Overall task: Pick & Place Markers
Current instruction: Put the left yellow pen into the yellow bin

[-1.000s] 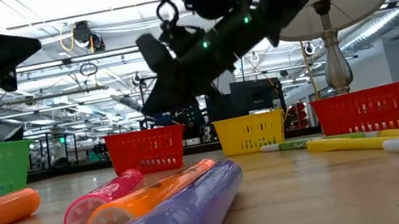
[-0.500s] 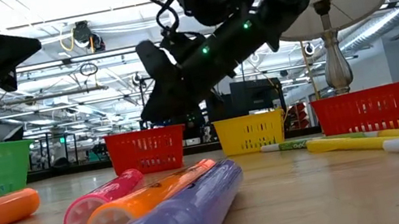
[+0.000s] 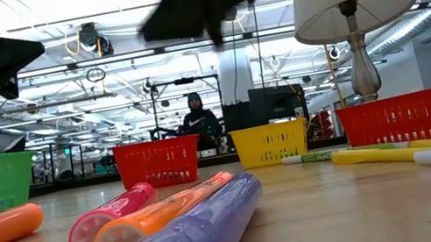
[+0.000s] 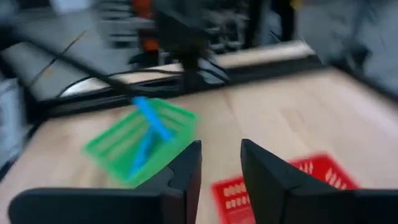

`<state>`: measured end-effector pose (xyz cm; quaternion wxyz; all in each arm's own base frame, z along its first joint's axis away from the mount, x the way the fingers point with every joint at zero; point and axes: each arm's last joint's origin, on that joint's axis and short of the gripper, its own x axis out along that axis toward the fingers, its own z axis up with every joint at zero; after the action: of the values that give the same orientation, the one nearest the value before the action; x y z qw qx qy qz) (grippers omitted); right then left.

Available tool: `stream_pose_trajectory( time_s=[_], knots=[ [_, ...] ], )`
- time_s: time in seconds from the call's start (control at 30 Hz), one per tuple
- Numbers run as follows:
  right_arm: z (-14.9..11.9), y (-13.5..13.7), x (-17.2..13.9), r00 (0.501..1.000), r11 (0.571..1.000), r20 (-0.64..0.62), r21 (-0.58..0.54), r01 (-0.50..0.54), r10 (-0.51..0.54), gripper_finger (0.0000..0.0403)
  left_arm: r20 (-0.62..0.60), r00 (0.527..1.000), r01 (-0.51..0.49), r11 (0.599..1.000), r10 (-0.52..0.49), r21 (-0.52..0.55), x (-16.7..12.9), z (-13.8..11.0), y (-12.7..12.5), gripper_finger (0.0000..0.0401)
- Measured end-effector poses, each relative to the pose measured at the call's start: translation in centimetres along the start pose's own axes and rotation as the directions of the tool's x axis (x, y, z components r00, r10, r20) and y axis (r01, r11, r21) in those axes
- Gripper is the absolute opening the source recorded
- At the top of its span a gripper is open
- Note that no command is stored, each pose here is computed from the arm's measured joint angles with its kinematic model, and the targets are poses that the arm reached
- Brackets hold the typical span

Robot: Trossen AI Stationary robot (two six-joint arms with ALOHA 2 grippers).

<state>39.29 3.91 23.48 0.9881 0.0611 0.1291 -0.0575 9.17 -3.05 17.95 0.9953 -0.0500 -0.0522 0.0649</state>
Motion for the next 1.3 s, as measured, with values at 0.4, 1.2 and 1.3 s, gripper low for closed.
stream_pose_trajectory(
  time_s=[0.4,1.2,1.3],
  knots=[
    [8.2,5.7,-16.0,0.961,0.866,0.059,-0.451,-0.217,0.271,0.0036,-0.015,1.0,0.0,1.0,0.0,0.012,0.0,-0.2,0.0,0.0026],
    [-8.2,1.7,-19.8,0.915,0.94,0.316,-0.304,-0.154,0.252,0.0001,-0.027,0.996,-0.088,0.994,0.09,0.061,0.0,-0.3,0.3,0.0026],
    [-8.4,1.4,-19.7,0.92,0.94,0.311,-0.312,-0.14,0.24,0.0001,-0.039,0.99,-0.135,0.988,0.138,0.077,0.0,-0.5,0.4,0.0026]
  ],
)
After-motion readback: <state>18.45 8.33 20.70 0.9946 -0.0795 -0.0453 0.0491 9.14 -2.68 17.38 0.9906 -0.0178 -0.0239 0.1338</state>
